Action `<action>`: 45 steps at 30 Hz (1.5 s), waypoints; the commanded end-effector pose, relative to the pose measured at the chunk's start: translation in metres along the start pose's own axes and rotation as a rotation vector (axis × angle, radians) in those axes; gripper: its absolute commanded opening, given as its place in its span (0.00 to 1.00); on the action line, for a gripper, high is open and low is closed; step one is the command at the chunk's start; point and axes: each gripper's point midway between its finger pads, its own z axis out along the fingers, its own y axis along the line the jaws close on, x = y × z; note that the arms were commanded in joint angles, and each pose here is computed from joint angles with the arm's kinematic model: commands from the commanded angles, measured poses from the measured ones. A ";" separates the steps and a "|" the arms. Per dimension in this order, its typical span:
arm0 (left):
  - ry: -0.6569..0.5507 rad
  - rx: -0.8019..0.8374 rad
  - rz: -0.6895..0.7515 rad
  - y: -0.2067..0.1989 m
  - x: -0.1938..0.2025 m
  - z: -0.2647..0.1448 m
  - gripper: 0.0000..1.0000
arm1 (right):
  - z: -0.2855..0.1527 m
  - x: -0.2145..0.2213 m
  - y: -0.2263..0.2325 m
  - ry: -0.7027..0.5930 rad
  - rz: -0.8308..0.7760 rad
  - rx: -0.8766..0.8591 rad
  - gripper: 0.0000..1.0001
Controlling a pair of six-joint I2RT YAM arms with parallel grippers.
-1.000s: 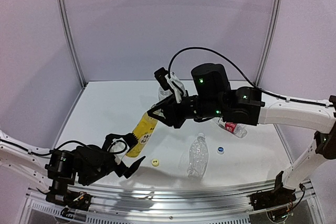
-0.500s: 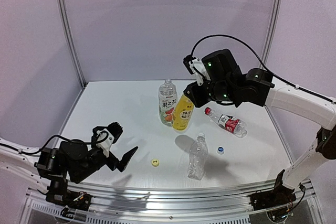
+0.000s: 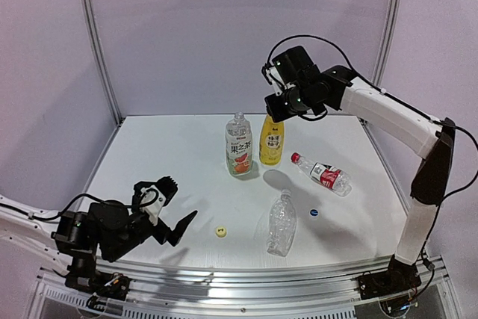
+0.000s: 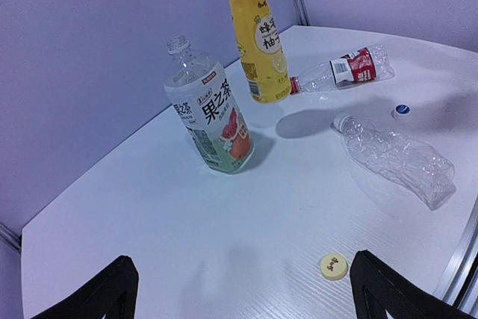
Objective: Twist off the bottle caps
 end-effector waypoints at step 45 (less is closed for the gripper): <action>0.034 0.012 0.046 -0.009 0.008 0.005 0.97 | 0.077 0.033 -0.028 0.237 0.081 -0.058 0.59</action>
